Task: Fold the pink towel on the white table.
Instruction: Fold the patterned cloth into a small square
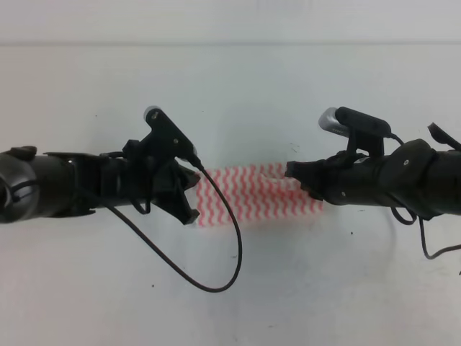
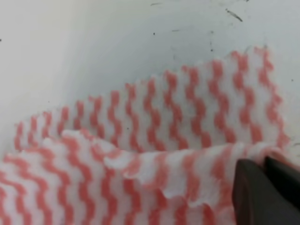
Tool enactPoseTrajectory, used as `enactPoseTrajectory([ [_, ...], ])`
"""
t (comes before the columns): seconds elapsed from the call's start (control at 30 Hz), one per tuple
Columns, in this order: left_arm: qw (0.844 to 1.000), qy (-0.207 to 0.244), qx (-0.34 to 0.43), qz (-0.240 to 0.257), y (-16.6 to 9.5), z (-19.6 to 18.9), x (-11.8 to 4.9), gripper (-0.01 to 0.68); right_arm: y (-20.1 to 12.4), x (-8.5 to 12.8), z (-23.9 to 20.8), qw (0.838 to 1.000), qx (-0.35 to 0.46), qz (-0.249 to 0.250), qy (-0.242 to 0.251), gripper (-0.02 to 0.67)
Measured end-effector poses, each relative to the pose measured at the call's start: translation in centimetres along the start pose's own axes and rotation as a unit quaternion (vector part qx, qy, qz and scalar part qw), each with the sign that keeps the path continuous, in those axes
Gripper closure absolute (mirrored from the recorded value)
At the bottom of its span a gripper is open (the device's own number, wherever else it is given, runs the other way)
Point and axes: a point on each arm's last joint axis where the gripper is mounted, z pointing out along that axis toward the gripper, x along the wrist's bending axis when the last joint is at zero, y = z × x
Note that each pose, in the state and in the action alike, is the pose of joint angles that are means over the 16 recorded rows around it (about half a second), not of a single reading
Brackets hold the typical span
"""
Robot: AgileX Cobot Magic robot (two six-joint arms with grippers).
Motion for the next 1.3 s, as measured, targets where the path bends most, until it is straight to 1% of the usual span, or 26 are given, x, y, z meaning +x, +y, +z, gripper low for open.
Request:
enactPoseTrajectory([
  [0.23,1.0,0.004,0.001,0.0,0.1,0.6,0.4,0.677,0.5,0.0,0.0,1.0,-0.007,0.001,0.0,0.666],
  [0.57,1.0,0.006,0.011,-0.004,-0.3,1.2,0.5,0.677,1.3,0.1,0.4,1.0,-0.007,0.002,0.006,0.666],
  [0.9,1.0,0.01,0.015,-0.004,-0.3,1.2,0.6,0.677,1.3,0.3,1.3,1.0,0.003,0.0,0.008,0.666],
  [1.3,1.0,0.01,0.015,-0.004,-0.3,1.2,0.6,0.678,1.3,0.2,1.4,1.0,0.003,-0.001,0.007,0.666],
])
